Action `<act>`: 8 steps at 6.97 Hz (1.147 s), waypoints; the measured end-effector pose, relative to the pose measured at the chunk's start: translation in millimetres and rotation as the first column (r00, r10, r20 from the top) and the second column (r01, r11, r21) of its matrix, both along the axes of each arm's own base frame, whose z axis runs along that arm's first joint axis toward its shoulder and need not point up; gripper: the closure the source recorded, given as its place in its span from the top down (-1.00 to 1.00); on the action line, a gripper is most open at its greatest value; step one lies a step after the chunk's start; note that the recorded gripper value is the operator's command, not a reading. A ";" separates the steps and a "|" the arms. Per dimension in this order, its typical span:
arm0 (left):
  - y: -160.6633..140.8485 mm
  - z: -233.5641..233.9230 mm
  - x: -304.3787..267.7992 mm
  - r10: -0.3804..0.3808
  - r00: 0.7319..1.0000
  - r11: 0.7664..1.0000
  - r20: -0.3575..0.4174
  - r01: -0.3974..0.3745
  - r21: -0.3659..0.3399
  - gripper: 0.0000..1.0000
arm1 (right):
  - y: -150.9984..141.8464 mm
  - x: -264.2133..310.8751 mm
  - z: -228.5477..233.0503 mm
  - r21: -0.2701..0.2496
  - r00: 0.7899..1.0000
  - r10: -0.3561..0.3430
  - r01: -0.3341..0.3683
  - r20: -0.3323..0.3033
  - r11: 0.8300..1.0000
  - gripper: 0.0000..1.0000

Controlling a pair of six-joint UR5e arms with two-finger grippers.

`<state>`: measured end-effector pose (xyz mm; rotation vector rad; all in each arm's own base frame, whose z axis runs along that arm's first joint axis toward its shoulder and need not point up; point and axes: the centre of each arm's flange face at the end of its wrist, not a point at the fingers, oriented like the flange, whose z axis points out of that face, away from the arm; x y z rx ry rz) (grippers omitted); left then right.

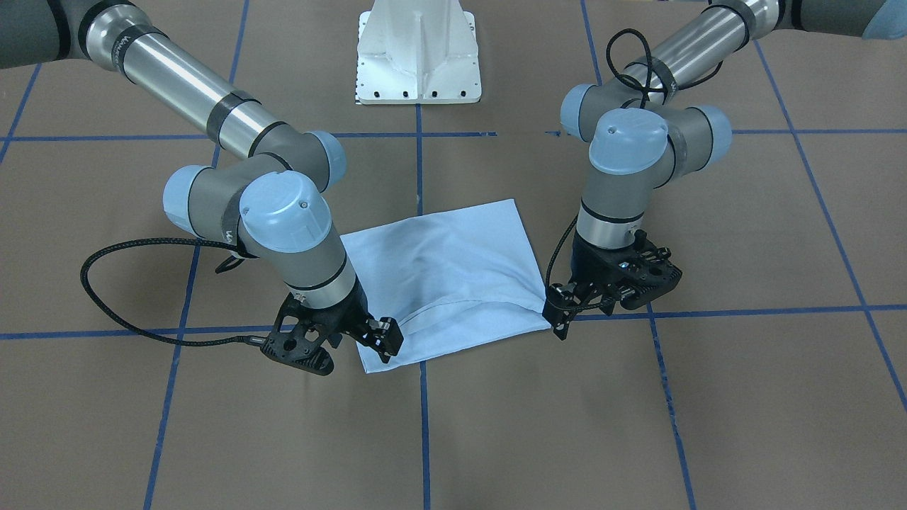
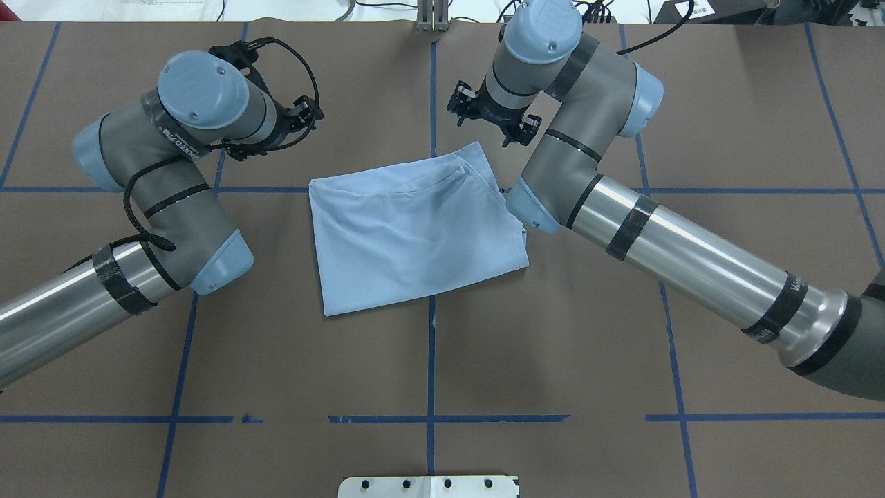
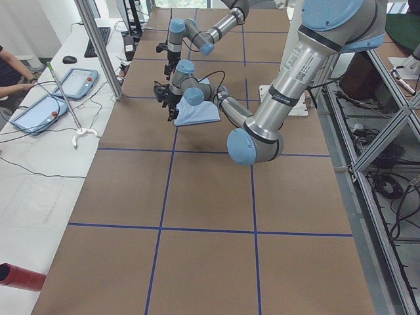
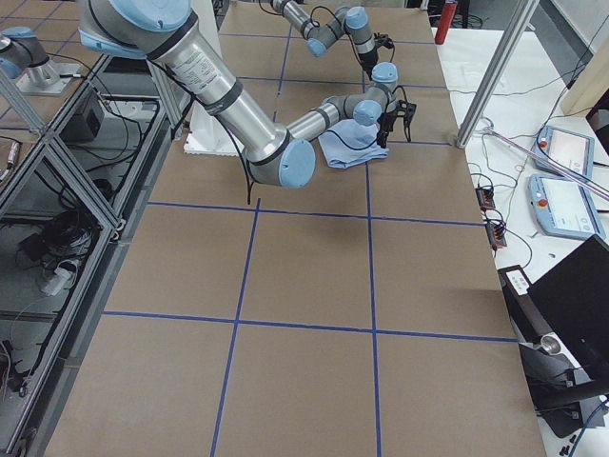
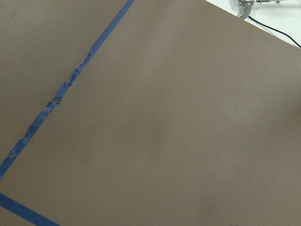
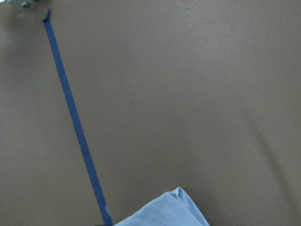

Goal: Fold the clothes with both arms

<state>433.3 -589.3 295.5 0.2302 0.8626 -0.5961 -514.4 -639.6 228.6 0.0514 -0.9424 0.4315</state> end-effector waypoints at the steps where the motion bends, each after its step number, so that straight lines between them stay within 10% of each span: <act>1: -7.8 0.0 -26.0 0.067 0.998 0.997 0.009 -0.067 0.034 1.00 | -7.3 10.7 -4.3 0.040 0.999 -0.036 0.036 -0.008 0.999 1.00; 4: -40.1 57.8 -207.4 0.289 0.940 0.920 0.180 -0.325 0.220 1.00 | -55.8 175.6 93.6 0.216 0.951 -0.249 0.285 -0.182 0.934 1.00; 6: -60.1 122.4 -357.5 0.357 0.837 0.835 0.414 -0.485 0.260 1.00 | -58.6 336.3 204.7 0.278 0.901 -0.348 0.415 -0.261 0.866 1.00; 8: -51.1 174.8 -471.1 0.403 0.735 0.780 0.545 -0.587 0.215 1.00 | -6.7 467.9 315.2 0.292 0.881 -0.399 0.463 -0.254 0.837 1.00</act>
